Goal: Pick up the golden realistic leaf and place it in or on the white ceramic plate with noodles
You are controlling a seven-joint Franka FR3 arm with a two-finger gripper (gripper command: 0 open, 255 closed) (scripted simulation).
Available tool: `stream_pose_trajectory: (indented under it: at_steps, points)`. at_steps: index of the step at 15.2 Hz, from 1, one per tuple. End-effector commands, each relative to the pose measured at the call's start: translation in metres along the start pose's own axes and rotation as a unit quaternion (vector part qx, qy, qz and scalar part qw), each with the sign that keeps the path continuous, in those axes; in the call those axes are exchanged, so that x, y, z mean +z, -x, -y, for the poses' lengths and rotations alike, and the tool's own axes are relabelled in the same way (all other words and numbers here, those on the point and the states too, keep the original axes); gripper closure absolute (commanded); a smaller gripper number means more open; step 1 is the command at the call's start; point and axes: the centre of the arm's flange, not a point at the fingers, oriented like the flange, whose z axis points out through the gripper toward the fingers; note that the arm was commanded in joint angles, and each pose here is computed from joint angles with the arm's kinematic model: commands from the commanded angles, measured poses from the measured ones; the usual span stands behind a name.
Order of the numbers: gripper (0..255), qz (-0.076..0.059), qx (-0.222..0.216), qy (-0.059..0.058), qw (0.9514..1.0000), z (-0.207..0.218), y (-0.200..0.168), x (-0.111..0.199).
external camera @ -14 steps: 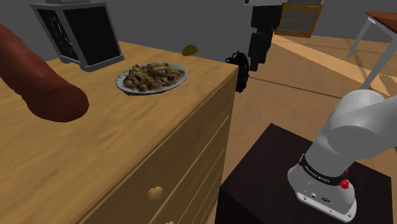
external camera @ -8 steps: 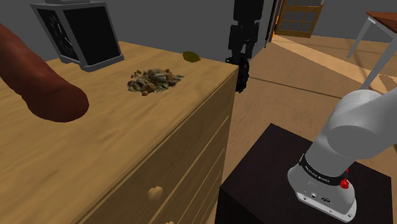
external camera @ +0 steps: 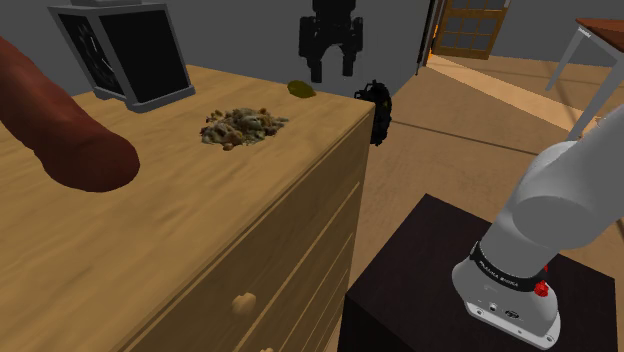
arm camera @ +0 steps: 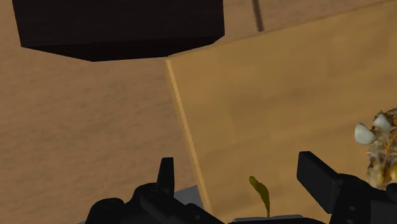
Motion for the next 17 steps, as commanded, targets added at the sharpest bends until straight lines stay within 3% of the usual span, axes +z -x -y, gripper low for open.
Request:
stream_pose_trajectory:
  at_steps: [1, 6, 13, 17]
  points:
    - [0, 0.002, 0.02, -0.003, 0.9998, 0.011, -0.025, -0.009]
    - [0, 0.006, 0.063, -0.01, 0.9979, 0.036, -0.078, -0.03]
    - [0, 0.006, 0.063, -0.01, 0.9979, 0.037, -0.078, 0.007]
    - [0, 0.006, 0.063, -0.009, 0.9979, 0.037, -0.078, 0.01]
